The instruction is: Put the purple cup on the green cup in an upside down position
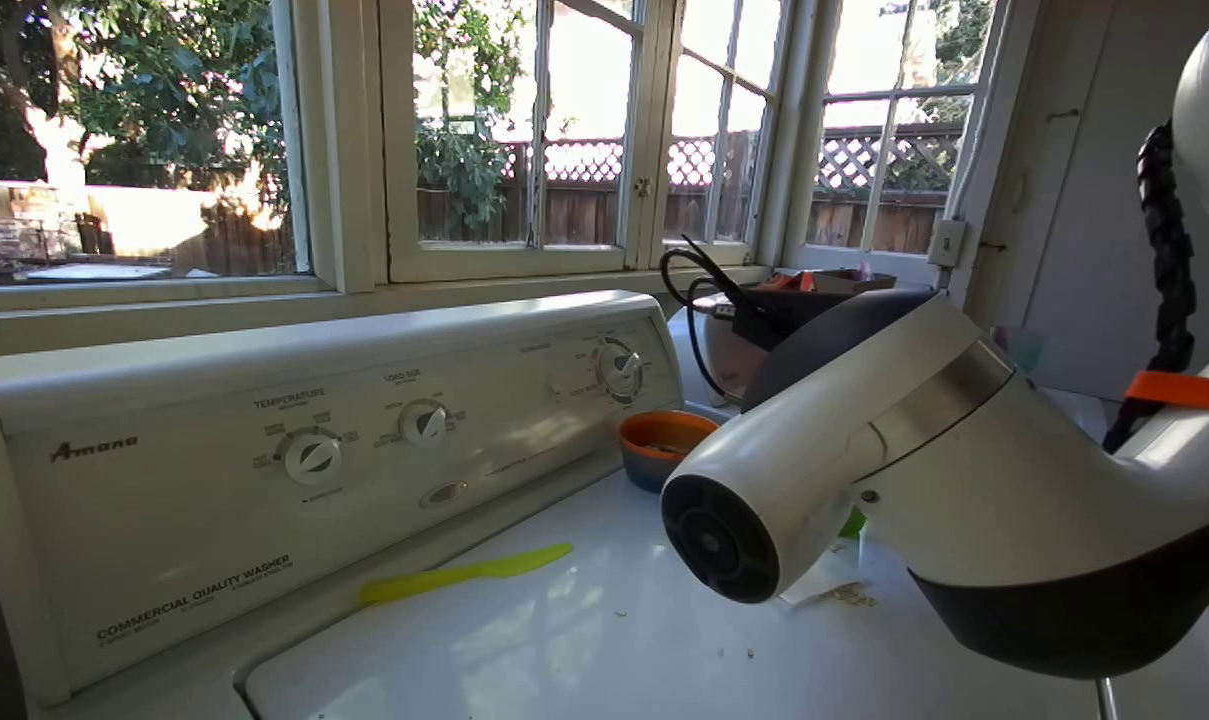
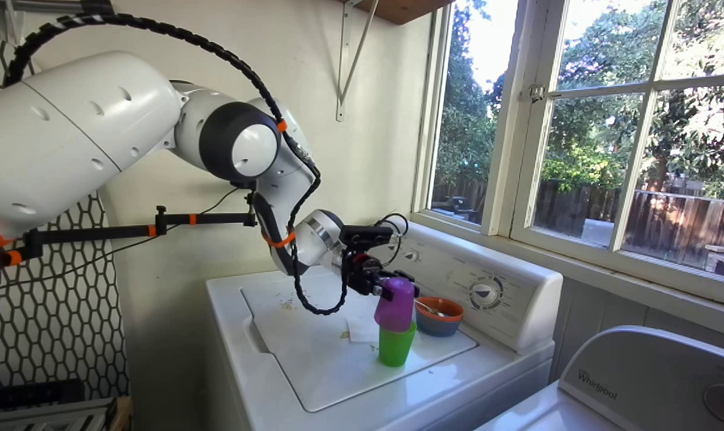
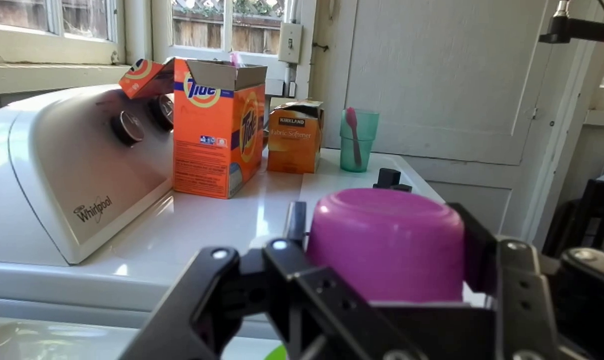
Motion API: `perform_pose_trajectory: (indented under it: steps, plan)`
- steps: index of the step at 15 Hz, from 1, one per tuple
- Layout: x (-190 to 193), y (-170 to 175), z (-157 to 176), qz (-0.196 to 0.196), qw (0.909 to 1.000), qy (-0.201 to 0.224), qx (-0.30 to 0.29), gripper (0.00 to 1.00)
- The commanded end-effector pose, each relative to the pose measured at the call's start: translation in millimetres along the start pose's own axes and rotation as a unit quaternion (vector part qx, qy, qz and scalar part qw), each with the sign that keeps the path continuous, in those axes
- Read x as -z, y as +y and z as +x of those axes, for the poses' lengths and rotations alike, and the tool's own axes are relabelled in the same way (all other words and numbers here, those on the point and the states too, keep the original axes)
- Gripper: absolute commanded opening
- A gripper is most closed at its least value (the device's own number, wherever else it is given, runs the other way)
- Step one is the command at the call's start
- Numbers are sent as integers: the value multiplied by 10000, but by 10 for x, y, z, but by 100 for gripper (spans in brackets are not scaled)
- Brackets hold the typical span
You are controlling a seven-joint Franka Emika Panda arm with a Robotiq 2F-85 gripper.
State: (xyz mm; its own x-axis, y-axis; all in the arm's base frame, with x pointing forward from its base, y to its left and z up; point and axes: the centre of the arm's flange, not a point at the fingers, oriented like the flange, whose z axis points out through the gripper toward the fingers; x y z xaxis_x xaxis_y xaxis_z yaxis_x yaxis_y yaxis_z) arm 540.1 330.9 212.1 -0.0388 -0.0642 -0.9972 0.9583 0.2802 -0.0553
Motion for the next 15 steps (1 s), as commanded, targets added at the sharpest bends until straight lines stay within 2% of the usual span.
perform_pose_trajectory:
  steps: [1,15]
  plan:
    - [29,63,60,-75,9999,123,-72,44]
    - [11,153,23,-153,9995,151,-237,44]
